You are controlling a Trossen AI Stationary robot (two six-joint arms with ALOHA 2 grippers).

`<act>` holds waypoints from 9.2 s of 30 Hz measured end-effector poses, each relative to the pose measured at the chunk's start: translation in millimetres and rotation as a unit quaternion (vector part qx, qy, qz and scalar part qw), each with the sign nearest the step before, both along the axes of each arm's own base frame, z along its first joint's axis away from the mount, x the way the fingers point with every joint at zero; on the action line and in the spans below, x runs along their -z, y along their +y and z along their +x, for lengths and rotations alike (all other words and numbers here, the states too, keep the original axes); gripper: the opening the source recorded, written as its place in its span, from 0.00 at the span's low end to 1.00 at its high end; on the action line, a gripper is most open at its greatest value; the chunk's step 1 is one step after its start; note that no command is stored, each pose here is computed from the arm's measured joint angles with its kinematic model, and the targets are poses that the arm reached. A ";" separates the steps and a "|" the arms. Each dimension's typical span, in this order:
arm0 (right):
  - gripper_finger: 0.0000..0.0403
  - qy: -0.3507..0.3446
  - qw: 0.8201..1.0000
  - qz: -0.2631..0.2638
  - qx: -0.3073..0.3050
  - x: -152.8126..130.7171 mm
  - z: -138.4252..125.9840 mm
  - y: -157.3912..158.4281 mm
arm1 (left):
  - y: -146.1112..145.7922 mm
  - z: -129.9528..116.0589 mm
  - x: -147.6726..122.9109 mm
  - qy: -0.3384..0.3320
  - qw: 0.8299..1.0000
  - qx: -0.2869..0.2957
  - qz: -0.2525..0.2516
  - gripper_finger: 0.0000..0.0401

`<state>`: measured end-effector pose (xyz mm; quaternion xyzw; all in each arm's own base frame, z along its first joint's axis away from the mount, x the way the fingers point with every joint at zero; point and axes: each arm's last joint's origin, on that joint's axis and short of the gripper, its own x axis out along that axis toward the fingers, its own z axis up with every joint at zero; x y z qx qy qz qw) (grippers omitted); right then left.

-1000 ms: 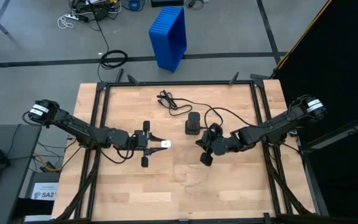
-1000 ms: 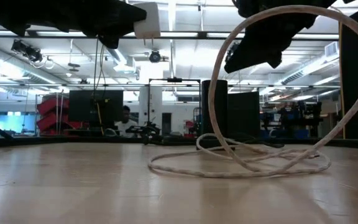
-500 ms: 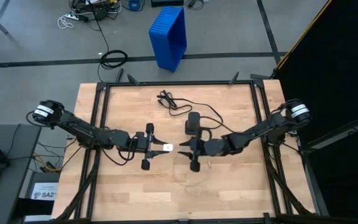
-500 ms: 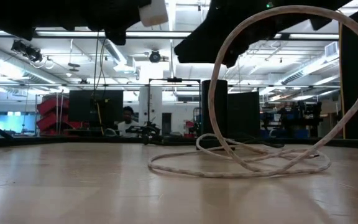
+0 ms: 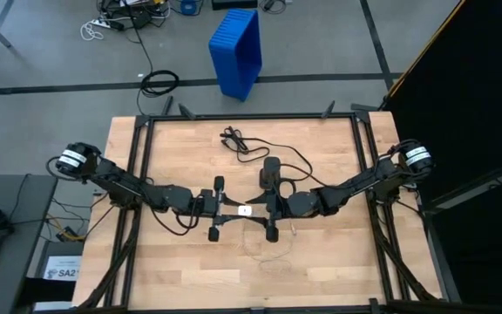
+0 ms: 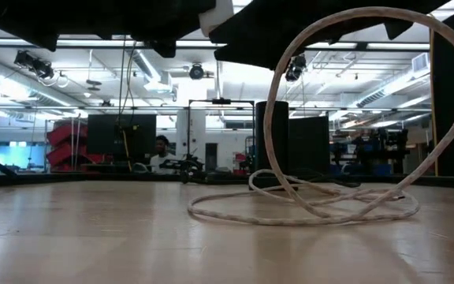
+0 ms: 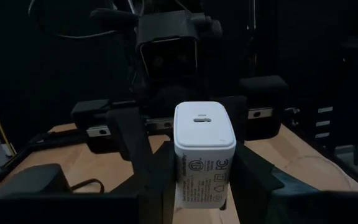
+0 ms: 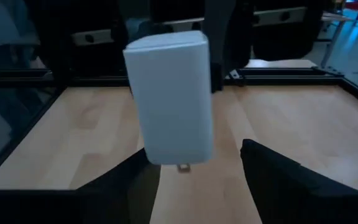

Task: Insert USB
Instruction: Insert the pink USB cable into the white charger adapter

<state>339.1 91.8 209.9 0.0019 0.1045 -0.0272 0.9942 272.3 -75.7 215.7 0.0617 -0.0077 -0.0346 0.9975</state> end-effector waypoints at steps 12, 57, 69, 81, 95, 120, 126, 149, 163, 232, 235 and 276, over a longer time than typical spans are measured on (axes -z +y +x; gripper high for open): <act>0.50 -0.009 1.000 0.009 -0.019 -2.1 0.5 1.4 | 4.0 1.7 4.5 0.019 1.000 -0.021 0.002 0.23; 0.22 0.407 0.891 0.116 0.164 15.5 -97.6 -5.0 | 28.7 16.2 27.5 0.199 0.975 -0.096 -0.024 0.49; 0.22 0.567 0.794 0.181 0.124 69.6 -78.0 -19.8 | 33.3 16.3 31.4 0.216 0.971 -0.100 -0.033 0.49; 0.46 0.526 0.819 0.185 0.137 43.5 -88.7 -24.5 | 33.4 16.0 32.0 0.219 0.970 -0.100 -0.033 0.49; 0.36 0.492 0.842 0.167 0.146 34.7 -87.1 -30.1 | 38.7 30.7 69.3 0.284 0.953 -0.097 -0.026 0.49; 0.30 0.457 0.867 0.149 0.129 28.4 -83.0 -28.1 | 40.5 117.2 93.0 0.309 0.948 -0.078 0.019 0.49; 0.30 0.450 0.871 0.149 0.129 27.8 -81.5 -27.8 | 46.8 122.4 94.1 0.304 0.949 -0.085 0.015 0.49; 0.27 0.438 0.880 0.134 0.127 27.0 -79.8 -27.6 | 46.9 122.0 106.2 0.331 0.942 -0.050 -0.017 0.34; 0.25 0.425 0.890 0.122 0.112 25.5 -76.6 -26.9 | 46.6 117.4 107.7 0.365 0.929 -0.058 0.007 0.00; 0.24 0.091 0.971 -0.197 0.097 -14.7 28.6 -13.2 | 17.0 -69.4 -4.5 0.168 0.960 -0.215 0.062 0.00; 0.21 0.088 0.972 -0.196 0.096 -15.2 28.5 -12.1 | 17.0 -69.4 -4.4 0.168 0.960 -0.215 0.062 0.00; 0.00 0.056 0.979 -0.127 0.149 -20.2 35.2 -39.9 | -3.2 -54.2 -10.0 0.102 0.986 -0.121 0.046 0.39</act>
